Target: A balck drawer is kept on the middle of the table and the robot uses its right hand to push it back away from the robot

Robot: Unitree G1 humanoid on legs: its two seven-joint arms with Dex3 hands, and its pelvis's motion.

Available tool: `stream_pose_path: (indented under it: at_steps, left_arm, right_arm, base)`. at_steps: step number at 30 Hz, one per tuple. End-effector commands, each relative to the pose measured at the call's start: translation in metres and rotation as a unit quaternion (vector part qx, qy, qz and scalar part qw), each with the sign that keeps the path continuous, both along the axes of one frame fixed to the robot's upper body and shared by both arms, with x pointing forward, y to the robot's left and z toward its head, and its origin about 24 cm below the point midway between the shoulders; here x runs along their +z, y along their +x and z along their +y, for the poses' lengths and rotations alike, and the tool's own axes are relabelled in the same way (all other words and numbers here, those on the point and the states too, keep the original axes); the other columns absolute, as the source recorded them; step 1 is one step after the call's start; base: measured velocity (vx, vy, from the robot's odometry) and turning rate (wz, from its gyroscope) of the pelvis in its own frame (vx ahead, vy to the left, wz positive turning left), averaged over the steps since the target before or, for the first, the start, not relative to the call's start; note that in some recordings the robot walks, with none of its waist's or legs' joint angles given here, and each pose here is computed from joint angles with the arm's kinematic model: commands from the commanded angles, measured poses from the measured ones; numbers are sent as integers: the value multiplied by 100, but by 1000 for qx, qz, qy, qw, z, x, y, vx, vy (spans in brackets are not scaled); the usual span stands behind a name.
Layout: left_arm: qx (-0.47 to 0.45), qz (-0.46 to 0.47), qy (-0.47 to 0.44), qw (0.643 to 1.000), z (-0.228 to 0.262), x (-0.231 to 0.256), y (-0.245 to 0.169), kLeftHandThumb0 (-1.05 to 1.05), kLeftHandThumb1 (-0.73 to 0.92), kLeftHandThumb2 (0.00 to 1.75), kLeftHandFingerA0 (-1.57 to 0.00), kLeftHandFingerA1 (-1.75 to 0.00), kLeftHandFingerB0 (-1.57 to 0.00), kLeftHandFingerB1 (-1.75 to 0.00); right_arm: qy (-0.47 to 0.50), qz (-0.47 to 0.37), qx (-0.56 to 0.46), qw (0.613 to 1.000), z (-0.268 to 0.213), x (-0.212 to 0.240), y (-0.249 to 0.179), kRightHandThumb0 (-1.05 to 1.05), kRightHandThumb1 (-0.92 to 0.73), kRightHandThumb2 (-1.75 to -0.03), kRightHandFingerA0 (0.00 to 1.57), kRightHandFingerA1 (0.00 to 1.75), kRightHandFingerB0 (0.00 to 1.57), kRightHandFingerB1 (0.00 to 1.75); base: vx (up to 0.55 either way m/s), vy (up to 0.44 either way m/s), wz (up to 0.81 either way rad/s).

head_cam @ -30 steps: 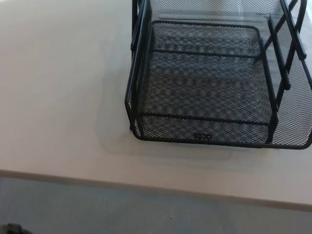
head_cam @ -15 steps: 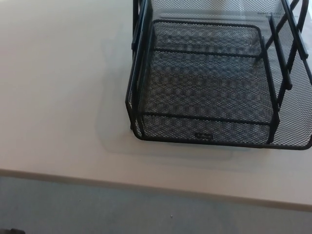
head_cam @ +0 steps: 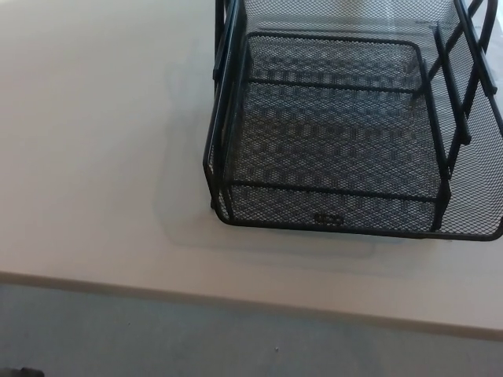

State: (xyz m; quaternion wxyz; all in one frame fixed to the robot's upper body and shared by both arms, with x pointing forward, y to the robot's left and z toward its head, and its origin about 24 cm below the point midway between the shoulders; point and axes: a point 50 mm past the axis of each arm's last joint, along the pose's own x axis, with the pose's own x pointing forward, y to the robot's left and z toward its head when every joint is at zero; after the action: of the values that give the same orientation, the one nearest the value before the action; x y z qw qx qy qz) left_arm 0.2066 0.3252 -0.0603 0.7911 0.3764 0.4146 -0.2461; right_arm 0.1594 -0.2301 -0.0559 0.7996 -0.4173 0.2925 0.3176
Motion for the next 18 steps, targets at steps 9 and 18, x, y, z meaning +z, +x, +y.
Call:
stream_pose_path:
  at_steps: [9,18]
  left_arm:
    - [-2,3,4,1000,9,6,-2,-60,72,62,-26,-31,-22,-28]
    - [-1,2,3,1000,10,7,-2,-62,72,62,-25,-30,-21,-28]
  right_arm:
    - [0,-13,87,996,1,53,-48,-63,-79,-65,31,33,26,29]
    - [57,-23,128,990,6,109,-62,-70,-83,-66,31,34,26,29]
  base:
    - [0,0,0]
    - [0,0,0]
